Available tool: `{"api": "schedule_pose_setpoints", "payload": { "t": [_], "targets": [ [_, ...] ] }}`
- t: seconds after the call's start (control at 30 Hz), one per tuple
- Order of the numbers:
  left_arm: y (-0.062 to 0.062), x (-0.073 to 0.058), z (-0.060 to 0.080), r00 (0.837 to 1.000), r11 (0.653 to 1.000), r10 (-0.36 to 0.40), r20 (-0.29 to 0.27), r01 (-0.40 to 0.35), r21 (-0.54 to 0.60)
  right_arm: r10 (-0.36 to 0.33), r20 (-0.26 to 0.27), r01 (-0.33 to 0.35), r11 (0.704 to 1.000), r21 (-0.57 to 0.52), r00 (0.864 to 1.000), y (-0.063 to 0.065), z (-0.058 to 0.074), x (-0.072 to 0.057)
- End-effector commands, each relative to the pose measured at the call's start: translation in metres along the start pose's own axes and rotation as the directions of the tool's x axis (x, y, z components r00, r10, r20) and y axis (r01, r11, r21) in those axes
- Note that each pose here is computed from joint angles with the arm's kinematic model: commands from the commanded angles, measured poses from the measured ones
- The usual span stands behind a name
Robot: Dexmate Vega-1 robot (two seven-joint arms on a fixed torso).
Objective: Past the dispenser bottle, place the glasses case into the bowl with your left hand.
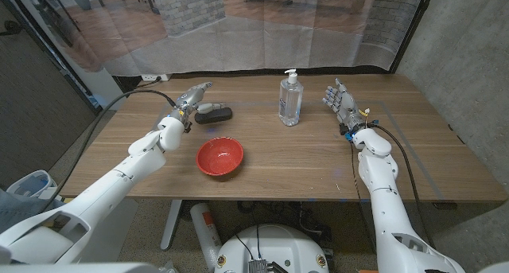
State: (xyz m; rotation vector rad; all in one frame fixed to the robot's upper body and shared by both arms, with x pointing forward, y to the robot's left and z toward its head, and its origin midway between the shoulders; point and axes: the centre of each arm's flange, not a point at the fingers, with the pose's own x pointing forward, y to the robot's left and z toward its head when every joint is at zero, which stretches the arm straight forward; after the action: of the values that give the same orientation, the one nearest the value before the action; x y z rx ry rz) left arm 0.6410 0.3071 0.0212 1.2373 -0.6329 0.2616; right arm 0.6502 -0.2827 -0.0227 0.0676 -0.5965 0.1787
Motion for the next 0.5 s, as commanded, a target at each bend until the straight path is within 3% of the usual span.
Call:
{"api": "schedule_pose_setpoints", "payload": {
  "t": [0.03, 0.5],
  "targets": [
    [-0.003, -0.0018, -0.0046, 0.999, 0.998, -0.038, -0.017, 0.039, 0.042, -0.002, -0.008, 0.002, 1.0, 0.0, 1.0, 0.0025, -0.001, 0.0071],
    [-0.0103, 0.0001, -0.0092, 0.996, 0.994, -0.083, -0.038, 0.086, 0.071, 0.0, -0.011, 0.0, 1.0, -0.001, 1.0, 0.0048, 0.0009, 0.0128]
  ]
}}
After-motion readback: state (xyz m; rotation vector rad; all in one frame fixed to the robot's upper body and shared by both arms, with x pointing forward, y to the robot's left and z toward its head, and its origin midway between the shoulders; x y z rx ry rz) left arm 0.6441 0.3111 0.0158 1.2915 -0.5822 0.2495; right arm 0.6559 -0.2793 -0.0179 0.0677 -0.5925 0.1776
